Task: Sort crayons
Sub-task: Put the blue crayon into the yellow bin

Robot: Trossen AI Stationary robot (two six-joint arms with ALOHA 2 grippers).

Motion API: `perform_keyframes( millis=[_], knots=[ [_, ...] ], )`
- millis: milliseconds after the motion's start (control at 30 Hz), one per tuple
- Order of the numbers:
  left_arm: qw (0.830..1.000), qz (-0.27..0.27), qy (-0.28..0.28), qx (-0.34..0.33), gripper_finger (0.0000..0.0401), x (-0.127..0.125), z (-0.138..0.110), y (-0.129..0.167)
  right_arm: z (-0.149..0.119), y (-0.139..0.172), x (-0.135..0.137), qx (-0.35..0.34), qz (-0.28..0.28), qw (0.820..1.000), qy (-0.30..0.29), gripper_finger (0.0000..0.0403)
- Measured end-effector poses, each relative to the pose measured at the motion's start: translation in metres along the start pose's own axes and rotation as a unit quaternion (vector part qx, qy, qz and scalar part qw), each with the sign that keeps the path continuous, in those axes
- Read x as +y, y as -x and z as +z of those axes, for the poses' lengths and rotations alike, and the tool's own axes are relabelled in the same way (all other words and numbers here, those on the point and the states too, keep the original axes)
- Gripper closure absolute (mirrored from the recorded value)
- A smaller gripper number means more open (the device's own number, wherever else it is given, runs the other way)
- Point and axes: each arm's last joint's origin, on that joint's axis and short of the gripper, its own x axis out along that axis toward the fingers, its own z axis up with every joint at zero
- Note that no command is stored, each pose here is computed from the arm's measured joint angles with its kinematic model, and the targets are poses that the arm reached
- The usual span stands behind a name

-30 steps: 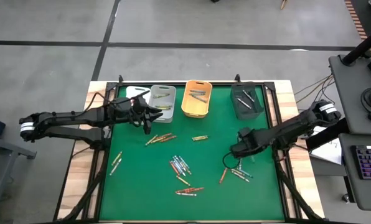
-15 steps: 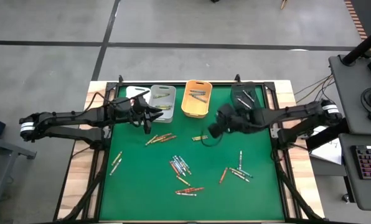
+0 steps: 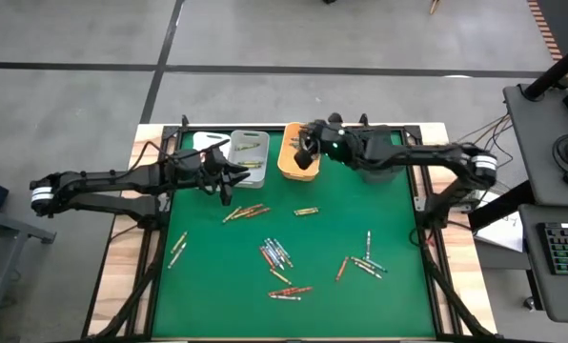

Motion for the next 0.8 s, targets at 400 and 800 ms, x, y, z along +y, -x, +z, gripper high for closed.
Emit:
perform_keyframes(
  millis=[400,800],
  knots=[
    [1.000,0.000,0.000,0.002,0.0329,0.000,-0.001,-0.001,-0.044,-0.075,-0.021,0.134,-0.009,0.990,0.038,0.0394],
    [1.000,0.000,0.000,0.002,0.0329,0.000,0.000,-0.001,-0.043,-0.100,-0.016,0.192,-0.005,0.978,0.084,0.0393]
  ],
)
